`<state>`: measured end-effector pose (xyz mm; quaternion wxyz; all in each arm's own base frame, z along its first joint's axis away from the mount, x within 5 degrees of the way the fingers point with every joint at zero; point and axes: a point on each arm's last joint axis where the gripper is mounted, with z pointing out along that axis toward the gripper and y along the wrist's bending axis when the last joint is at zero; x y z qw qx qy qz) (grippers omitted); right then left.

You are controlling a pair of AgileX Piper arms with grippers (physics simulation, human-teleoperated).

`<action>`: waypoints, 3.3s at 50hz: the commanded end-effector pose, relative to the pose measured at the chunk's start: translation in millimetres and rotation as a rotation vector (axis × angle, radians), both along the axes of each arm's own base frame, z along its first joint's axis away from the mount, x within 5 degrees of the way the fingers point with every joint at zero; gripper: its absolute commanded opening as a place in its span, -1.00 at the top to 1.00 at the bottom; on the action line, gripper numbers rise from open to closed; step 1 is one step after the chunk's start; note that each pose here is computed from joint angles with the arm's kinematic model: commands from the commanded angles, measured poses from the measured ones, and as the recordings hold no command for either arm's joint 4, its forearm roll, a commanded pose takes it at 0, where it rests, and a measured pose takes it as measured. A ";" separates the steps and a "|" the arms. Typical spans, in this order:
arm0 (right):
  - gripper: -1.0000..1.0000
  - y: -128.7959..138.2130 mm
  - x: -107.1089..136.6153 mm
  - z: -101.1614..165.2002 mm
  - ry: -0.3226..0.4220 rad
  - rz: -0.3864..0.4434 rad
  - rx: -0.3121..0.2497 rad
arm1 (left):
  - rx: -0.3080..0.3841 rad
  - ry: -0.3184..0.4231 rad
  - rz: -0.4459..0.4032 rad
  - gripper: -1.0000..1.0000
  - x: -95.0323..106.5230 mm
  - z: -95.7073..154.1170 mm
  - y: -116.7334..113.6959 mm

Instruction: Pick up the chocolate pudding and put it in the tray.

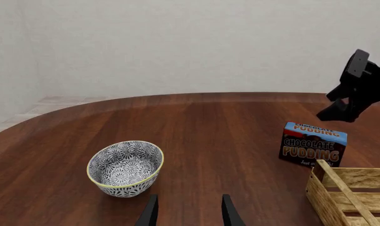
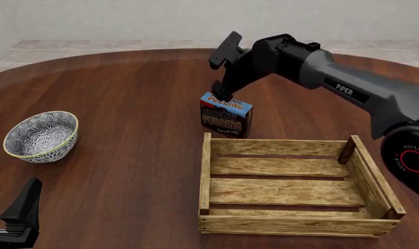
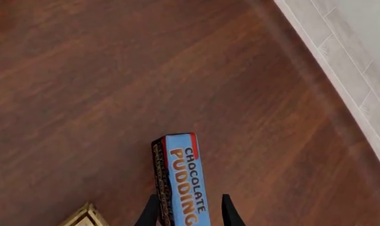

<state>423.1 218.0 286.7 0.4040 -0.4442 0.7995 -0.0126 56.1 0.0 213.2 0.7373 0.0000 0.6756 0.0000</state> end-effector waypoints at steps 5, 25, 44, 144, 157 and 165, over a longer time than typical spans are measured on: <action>-1.00 -0.6 4.0 -6.2 0.007 -0.014 0.008 | 0.000 0.000 0.000 -1.00 0.0 0.0 0.0; -1.00 -3.5 8.4 -10.7 0.016 -0.034 0.016 | 0.000 0.000 0.000 -1.00 0.0 0.0 0.0; -1.00 -5.2 12.0 -16.2 0.023 -0.048 0.022 | 0.000 0.000 0.000 -1.00 0.0 0.0 0.0; -1.00 -7.2 25.6 -48.5 0.063 -0.103 0.047 | 0.000 0.000 0.000 -1.00 0.0 0.0 0.0; -1.00 -8.5 25.9 -55.9 0.075 -0.109 0.045 | 0.000 0.000 0.000 -1.00 0.0 0.0 0.0; -1.00 -7.4 24.3 -58.8 0.078 -0.108 0.046 | 0.000 0.000 0.000 -1.00 0.0 0.0 0.0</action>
